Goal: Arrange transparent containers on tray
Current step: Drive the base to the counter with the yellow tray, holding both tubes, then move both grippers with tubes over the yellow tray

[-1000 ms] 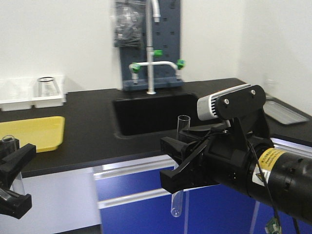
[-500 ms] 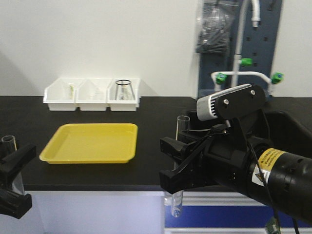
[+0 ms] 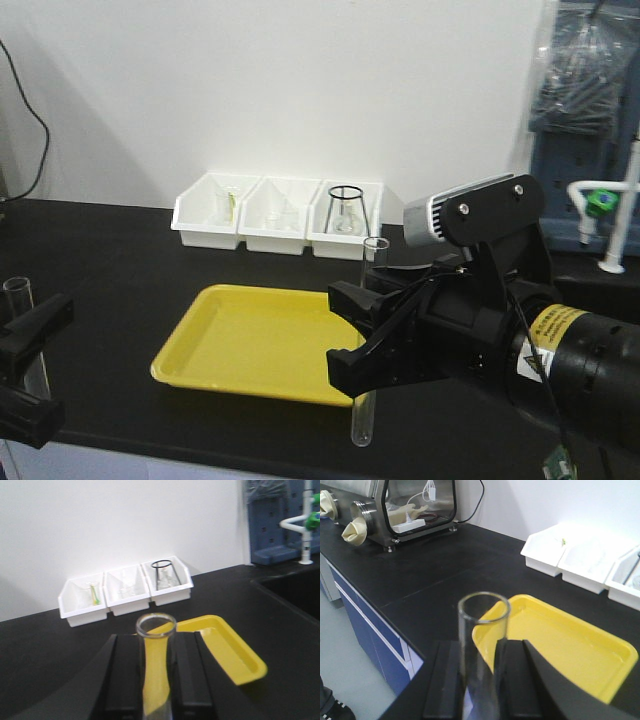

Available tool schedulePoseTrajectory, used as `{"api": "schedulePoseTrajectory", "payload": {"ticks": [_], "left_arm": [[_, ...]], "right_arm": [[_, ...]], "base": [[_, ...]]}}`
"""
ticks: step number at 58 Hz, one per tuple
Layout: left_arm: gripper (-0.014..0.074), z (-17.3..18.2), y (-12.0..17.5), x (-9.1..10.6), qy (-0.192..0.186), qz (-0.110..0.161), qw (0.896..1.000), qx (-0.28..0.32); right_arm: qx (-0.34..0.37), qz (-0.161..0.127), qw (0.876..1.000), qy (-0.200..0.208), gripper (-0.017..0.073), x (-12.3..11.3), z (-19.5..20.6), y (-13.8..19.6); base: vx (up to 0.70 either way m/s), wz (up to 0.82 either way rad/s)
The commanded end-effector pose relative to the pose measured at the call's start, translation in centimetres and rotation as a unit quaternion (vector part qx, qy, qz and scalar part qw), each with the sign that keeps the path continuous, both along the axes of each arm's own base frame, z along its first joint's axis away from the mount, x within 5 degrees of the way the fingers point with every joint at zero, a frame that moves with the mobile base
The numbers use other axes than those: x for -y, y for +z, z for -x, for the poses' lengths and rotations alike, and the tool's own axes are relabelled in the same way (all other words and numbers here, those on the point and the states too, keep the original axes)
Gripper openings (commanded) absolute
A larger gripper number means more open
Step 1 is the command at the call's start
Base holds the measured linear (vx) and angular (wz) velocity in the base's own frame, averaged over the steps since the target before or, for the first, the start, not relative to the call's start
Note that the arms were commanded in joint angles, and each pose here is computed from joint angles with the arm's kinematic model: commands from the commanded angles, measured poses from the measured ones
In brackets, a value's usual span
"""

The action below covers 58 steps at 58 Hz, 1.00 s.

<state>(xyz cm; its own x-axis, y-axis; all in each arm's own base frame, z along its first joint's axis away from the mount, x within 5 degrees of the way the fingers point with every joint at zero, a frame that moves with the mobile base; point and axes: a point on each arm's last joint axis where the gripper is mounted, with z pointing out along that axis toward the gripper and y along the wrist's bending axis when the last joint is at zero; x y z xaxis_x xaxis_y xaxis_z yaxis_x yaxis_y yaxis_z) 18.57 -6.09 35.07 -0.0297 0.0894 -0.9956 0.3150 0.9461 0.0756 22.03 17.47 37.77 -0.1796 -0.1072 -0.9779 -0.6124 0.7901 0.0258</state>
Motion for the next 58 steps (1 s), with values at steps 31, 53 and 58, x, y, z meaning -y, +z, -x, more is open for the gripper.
{"api": "schedulePoseTrajectory", "payload": {"ticks": [31, 53, 58], "left_arm": [[-0.0007, 0.25, 2.31, -0.06, 0.000, 0.027, 0.998, 0.063], [-0.0007, 0.25, 2.31, -0.06, 0.000, 0.027, 0.998, 0.063], [-0.0007, 0.25, 2.31, -0.06, 0.000, 0.027, 0.998, 0.063]], "right_arm": [[0.063, -0.042, 0.997, 0.003, -0.0008, 0.43, 0.52, 2.90], [0.063, -0.042, 0.997, 0.003, -0.0008, 0.43, 0.52, 2.90], [0.063, -0.042, 0.997, 0.003, -0.0008, 0.43, 0.52, 2.90]], "base": [[0.34, 0.10], [0.23, -0.24], [0.14, -0.22]]}}
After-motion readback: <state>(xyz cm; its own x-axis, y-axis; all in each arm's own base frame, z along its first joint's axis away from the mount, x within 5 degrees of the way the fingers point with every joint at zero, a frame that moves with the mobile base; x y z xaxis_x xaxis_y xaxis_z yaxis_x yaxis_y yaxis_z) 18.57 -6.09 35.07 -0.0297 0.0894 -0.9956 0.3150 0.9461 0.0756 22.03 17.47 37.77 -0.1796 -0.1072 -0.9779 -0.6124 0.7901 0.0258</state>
